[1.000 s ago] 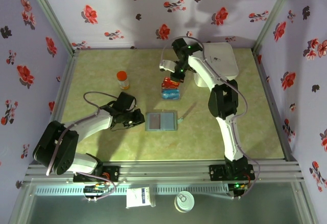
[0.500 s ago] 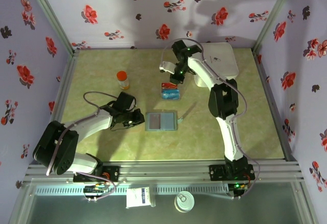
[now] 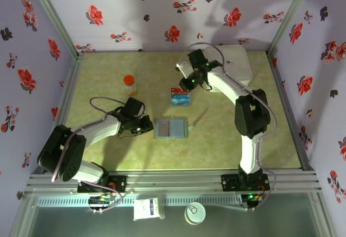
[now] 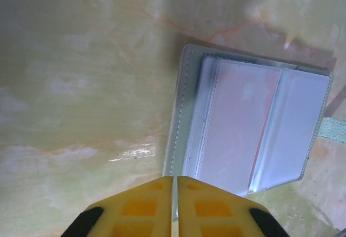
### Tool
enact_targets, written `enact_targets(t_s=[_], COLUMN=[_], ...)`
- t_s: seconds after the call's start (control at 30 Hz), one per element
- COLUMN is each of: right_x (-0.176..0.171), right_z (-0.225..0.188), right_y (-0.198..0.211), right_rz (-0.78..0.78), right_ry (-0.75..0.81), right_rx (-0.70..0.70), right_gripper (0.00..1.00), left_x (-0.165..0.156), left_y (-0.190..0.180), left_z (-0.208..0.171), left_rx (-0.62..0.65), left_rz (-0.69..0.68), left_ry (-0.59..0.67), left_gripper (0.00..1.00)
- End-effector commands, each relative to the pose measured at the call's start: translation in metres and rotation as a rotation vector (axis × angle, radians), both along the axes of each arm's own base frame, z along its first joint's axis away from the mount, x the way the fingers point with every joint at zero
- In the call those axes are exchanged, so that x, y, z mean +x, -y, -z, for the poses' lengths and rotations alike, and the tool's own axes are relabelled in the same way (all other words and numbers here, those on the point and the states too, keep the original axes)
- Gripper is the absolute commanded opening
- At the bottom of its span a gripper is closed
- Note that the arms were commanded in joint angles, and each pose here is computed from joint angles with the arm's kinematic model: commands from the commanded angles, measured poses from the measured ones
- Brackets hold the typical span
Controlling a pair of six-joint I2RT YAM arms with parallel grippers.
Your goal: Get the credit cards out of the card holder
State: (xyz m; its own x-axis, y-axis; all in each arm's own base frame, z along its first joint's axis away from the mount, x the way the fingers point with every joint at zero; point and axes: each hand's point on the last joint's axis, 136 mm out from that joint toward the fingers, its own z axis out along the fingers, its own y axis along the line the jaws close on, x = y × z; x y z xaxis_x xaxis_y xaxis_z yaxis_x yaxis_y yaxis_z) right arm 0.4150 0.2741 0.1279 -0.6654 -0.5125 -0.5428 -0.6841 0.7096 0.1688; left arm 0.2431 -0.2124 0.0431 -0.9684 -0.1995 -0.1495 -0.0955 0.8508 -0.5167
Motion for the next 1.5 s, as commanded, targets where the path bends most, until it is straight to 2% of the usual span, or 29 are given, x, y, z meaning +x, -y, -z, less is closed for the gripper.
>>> enact_targets(t_s=[0.0, 0.2, 0.43, 0.63, 0.97, 1.47], right_x=[0.006, -0.029, -0.091, -0.126, -0.151, -0.173], right_z=[-0.025, -0.001, 0.023, 0.041, 0.068, 0.094], right_y=[-0.014, -0.006, -0.031, -0.054, -0.076, -0.086], right_rz=[0.252, 0.5, 0.526, 0.502, 0.468, 0.447], right_ry=[-0.005, -0.15, -0.319, -0.431, -0.521, -0.585], right_rx=[0.223, 0.281, 0.282, 0.312, 0.286, 0.199], right_gripper=[0.17, 0.1, 0.1, 0.15, 0.15, 0.15], left_x=[0.012, 0.013, 0.011, 0.012, 0.009, 0.003], left_y=[0.007, 0.012, 0.014, 0.016, 0.019, 0.016], left_z=[-0.008, -0.009, -0.006, -0.004, 0.012, 0.022], left_rx=[-0.021, -0.042, -0.046, -0.047, -0.05, -0.049], left_rz=[0.017, 0.018, 0.034, 0.037, 0.038, 0.028], left_ry=[0.034, 0.029, 0.014, 0.013, -0.02, -0.031], left_gripper=[0.09, 0.09, 0.11, 0.11, 0.05, 0.03])
